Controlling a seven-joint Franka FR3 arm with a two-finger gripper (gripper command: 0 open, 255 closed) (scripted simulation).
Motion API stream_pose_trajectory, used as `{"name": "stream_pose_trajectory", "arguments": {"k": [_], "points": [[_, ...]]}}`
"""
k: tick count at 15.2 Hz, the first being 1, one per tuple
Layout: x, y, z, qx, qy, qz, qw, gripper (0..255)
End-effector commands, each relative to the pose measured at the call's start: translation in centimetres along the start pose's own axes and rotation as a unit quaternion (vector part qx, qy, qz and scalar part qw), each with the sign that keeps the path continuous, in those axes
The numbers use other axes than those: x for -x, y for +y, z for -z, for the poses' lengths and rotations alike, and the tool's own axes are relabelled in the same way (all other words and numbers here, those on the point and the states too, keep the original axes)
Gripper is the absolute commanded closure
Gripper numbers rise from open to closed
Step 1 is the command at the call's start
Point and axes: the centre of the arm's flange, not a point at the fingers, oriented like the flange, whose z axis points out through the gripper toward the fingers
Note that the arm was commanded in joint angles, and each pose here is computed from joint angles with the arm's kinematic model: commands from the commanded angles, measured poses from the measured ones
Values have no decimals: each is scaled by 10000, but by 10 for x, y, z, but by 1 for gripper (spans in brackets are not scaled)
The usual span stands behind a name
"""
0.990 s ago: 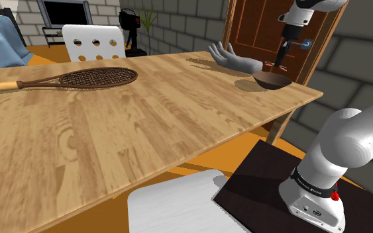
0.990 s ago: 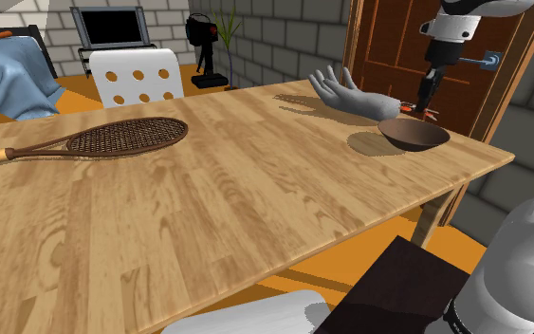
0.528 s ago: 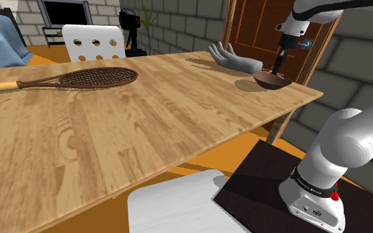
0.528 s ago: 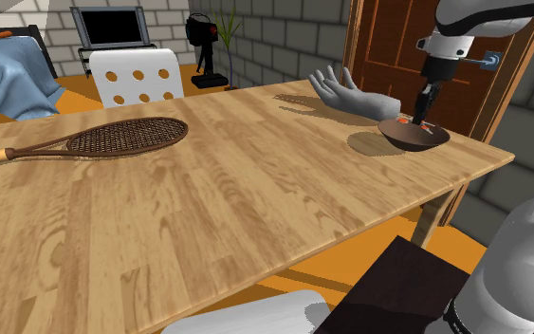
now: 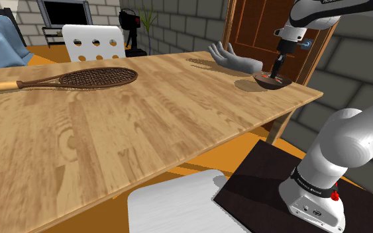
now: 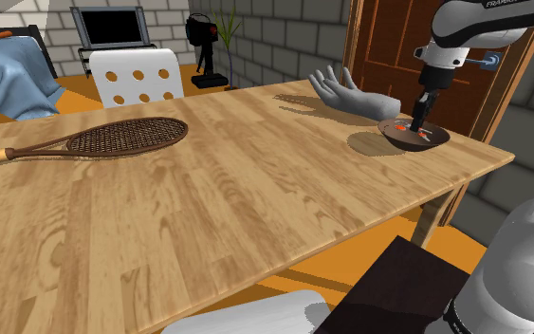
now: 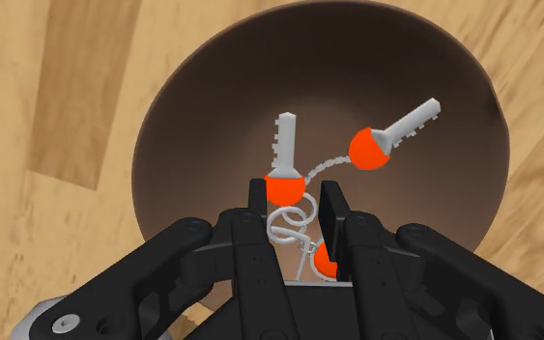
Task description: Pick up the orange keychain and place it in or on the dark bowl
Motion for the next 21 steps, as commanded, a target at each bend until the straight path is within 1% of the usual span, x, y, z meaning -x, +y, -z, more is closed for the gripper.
{"name": "stream_pose_trajectory", "arguments": {"k": [1,3,4,9,13,21], "points": [[0,0,0,0,0,0,10000,255],[0,0,0,0,0,0,10000,255],[0,0,0,0,0,0,10000,0],[0,0,0,0,0,0,10000,0],[0,0,50,0,0,0,10000,0],[0,0,50,0,1,0,10000,0]]}}
